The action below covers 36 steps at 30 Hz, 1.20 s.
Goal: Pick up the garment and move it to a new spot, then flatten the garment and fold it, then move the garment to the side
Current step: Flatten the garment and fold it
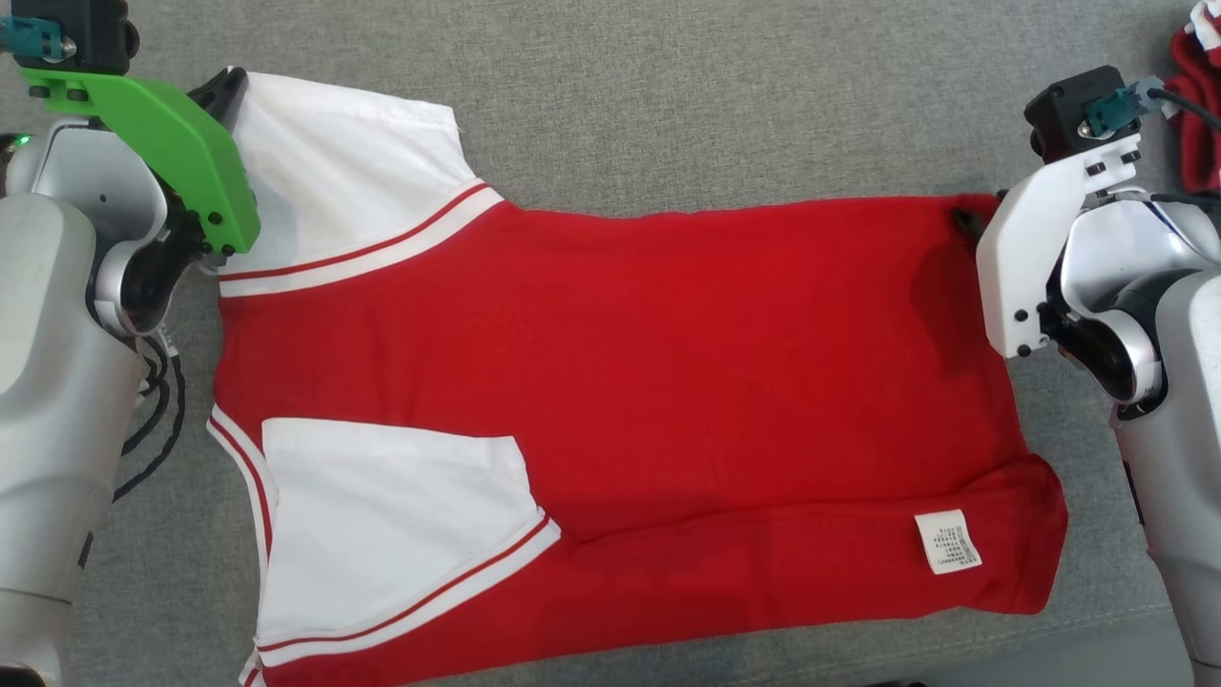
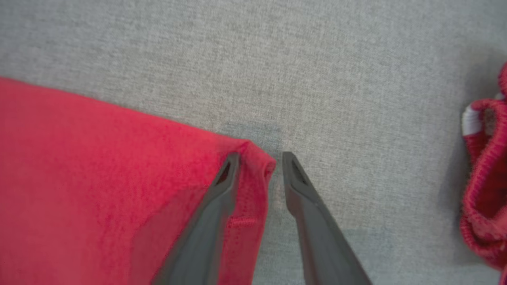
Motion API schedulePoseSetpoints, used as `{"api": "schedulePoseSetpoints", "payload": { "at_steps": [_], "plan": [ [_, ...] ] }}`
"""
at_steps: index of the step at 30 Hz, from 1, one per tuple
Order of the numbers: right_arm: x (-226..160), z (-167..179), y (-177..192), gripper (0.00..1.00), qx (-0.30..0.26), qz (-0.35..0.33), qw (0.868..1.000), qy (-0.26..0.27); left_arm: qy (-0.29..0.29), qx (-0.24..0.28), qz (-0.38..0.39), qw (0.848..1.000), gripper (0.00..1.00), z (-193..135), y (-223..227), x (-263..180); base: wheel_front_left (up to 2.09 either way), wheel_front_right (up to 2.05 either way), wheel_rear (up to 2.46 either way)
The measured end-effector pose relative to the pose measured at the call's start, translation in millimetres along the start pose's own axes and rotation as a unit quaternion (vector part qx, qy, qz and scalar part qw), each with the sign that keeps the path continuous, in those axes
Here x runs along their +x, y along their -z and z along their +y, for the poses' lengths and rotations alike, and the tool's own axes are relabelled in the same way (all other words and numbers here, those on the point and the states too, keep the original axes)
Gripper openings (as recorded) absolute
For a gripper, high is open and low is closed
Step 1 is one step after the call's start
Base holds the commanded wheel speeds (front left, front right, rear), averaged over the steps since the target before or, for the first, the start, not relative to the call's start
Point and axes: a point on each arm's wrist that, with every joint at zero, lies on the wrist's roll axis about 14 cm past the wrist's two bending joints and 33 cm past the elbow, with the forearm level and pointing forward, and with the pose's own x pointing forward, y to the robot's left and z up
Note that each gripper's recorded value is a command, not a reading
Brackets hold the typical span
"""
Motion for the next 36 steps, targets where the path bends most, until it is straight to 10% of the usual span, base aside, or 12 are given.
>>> {"api": "schedulePoseSetpoints", "payload": {
  "at_steps": [5,36],
  "plan": [
    [5,2,2,0.0,0.005,-0.01,1.0,-0.003,-0.004,-0.002,-0.007,1.0,0.0,4,-2,1,0.0,0.0,0.0],
    [-64,18,-13,0.0,-0.067,-0.201,0.977,-0.014,-0.037,-0.076,-0.163,0.983,0.0,-1,18,-122,0.0,0.0,0.0]
  ]
}}
